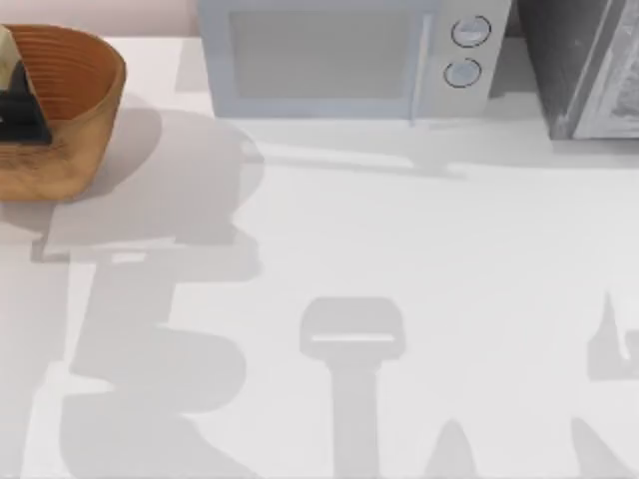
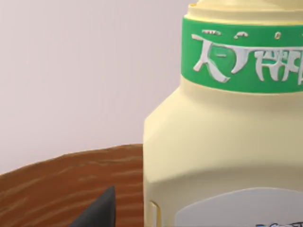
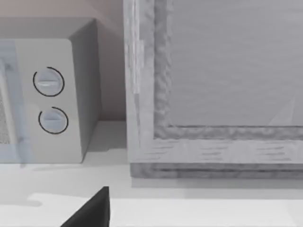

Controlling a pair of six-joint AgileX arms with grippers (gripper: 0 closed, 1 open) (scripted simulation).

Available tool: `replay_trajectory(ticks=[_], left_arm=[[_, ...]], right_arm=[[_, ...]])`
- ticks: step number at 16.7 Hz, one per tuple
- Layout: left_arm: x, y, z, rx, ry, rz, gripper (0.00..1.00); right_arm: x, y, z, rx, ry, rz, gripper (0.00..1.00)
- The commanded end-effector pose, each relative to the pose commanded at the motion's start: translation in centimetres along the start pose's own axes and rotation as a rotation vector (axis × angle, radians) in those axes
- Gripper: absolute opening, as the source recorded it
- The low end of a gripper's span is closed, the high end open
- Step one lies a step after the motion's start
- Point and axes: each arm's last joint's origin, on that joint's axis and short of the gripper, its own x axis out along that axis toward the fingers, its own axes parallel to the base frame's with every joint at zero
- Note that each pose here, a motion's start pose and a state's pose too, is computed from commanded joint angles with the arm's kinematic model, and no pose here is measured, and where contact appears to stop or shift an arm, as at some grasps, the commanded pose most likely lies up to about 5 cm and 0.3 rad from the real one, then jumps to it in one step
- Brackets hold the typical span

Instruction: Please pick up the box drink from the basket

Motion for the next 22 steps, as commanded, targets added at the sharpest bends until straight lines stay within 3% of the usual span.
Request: replay_trajectory(ticks=[11,16,22], left_arm=[[4.8,0.1,-0.8,-0.010,0.024,0.001,1.00],[5.0,0.1,-0.8,-0.010,0.024,0.001,1.00],[5.0,0.1,-0.8,-0.010,0.024,0.001,0.55]], right_arm=[[0.0,0.0,0.0,0.000,0.000,0.000,1.00],[0.0,0.0,0.0,0.000,0.000,0.000,1.00],[0.0,0.0,0.0,0.000,0.000,0.000,1.00]])
